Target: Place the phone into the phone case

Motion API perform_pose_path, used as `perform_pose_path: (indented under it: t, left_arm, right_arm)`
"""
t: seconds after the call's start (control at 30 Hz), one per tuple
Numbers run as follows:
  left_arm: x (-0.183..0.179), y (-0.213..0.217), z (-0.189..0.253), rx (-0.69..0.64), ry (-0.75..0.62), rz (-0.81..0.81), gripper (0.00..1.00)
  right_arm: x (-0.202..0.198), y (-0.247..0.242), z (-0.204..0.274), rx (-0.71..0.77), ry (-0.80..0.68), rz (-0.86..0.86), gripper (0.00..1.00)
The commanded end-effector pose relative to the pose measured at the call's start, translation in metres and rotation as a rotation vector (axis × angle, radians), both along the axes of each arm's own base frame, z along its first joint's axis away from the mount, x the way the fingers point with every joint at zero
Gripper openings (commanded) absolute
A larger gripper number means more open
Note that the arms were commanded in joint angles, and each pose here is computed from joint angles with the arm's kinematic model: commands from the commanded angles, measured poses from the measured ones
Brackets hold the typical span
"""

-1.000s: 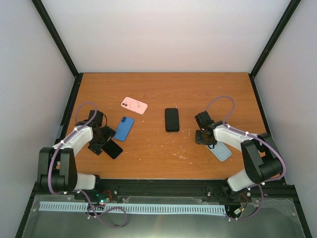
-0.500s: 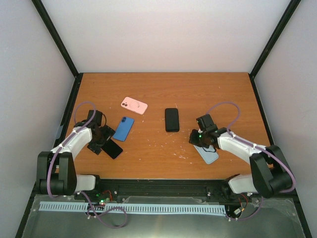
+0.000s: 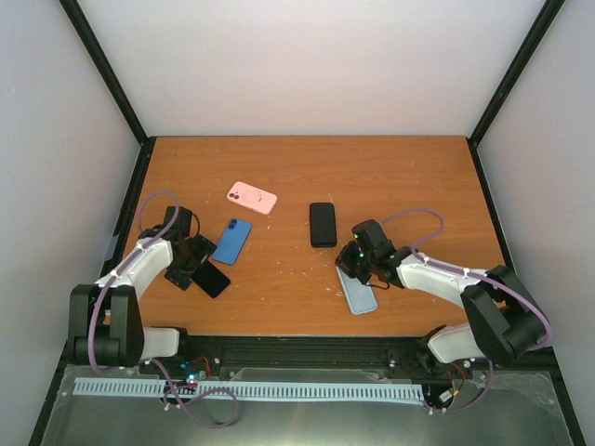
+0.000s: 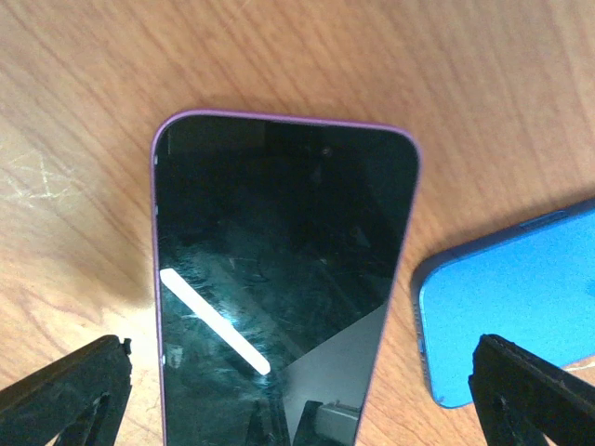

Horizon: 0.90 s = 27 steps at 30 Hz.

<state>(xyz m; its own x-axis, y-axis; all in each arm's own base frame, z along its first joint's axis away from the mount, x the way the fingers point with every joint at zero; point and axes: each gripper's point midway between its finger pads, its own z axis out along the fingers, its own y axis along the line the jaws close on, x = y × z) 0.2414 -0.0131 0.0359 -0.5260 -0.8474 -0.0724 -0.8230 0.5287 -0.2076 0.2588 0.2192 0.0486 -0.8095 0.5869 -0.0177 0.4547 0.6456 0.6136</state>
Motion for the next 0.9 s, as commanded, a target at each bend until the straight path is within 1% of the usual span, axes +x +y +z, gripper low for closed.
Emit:
perform_pose_path:
  t: [0.0, 0.03, 0.07, 0.17, 0.23, 0.3, 0.4, 0.57, 0.87]
  left_arm:
    - [-0.010, 0.006, -0.005, 0.016, 0.101, 0.052, 0.99]
    - [-0.009, 0.004, -0.007, 0.009, 0.105, 0.044, 0.98]
    - [-0.009, 0.003, -0.009, 0.000, 0.105, 0.034, 0.97]
    - [-0.007, 0.002, -0.012, -0.003, 0.100, 0.020, 0.94]
    - [-0.005, 0.004, -0.012, 0.012, 0.100, 0.019, 0.93]
    - [-0.003, 0.007, -0.011, 0.031, 0.097, 0.015, 0.93]
    - [0.001, 0.011, -0.010, 0.053, 0.097, 0.002, 0.94]
    - [0.004, 0.012, -0.014, 0.067, 0.111, -0.026, 0.94]
    - [0.015, 0.015, -0.017, 0.095, 0.107, -0.078, 0.93]
  right_arm:
    - [0.012, 0.007, 0.008, 0.009, 0.029, -0.064, 0.04]
    - [0.011, 0.007, 0.008, 0.010, 0.029, -0.058, 0.07]
    - [0.011, 0.008, 0.008, 0.010, 0.021, -0.048, 0.14]
    - [0.010, 0.006, 0.011, 0.012, -0.018, -0.026, 0.40]
    - [0.010, 0.003, 0.017, -0.001, -0.049, -0.014, 0.52]
    - [0.011, 0.000, 0.025, -0.020, -0.086, -0.002, 0.61]
    - [0.012, -0.006, 0.036, -0.039, -0.132, 0.003, 0.67]
    - [0.015, -0.003, 0.055, -0.027, -0.226, 0.053, 0.78]
    - [0.012, 0.001, 0.059, -0.009, -0.278, 0.105, 0.80]
